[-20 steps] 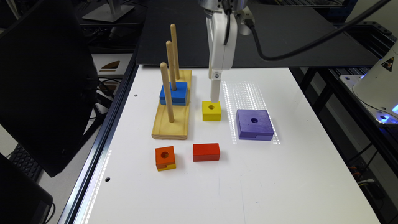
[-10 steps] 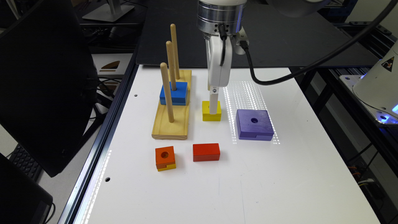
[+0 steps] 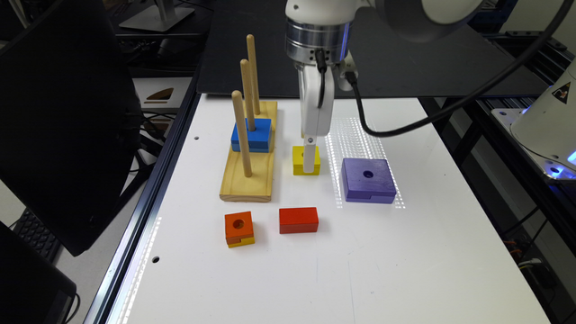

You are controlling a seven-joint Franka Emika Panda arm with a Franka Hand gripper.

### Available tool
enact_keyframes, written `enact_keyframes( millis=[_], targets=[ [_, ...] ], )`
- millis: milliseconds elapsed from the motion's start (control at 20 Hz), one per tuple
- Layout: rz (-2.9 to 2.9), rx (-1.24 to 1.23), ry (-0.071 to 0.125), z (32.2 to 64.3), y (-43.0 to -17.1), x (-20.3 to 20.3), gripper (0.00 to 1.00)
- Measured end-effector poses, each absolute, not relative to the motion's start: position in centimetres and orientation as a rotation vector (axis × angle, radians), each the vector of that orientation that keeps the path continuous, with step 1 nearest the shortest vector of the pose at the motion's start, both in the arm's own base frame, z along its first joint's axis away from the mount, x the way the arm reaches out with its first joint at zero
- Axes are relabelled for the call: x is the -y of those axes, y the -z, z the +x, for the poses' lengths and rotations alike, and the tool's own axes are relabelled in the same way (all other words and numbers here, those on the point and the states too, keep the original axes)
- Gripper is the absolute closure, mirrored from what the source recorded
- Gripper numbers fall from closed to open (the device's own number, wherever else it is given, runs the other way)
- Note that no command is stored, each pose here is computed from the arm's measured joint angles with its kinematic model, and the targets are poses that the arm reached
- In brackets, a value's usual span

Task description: Pick up yellow block.

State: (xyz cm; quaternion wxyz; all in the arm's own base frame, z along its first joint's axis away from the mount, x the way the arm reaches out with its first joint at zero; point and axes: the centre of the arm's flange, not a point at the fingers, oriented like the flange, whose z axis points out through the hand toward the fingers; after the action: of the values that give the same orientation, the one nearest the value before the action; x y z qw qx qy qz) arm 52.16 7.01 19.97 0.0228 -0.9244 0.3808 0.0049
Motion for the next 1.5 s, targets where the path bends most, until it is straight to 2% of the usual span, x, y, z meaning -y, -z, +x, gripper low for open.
enact_keyframes(
  millis=[250,500,700,1000,1500],
  targets=[
    [-2.862,-1.179,-0.015,52.2,-19.9,-7.0,0.0],
    [-2.861,-1.181,-0.024,52.0,-18.5,-7.0,0.0],
    [-2.853,-1.18,-0.012,52.0,-17.3,-7.1,0.0],
    [-2.849,-1.172,0.005,52.6,-17.6,-7.4,0.0],
    [-2.85,-1.169,0.002,52.8,-17.2,-7.5,0.0]
  ],
)
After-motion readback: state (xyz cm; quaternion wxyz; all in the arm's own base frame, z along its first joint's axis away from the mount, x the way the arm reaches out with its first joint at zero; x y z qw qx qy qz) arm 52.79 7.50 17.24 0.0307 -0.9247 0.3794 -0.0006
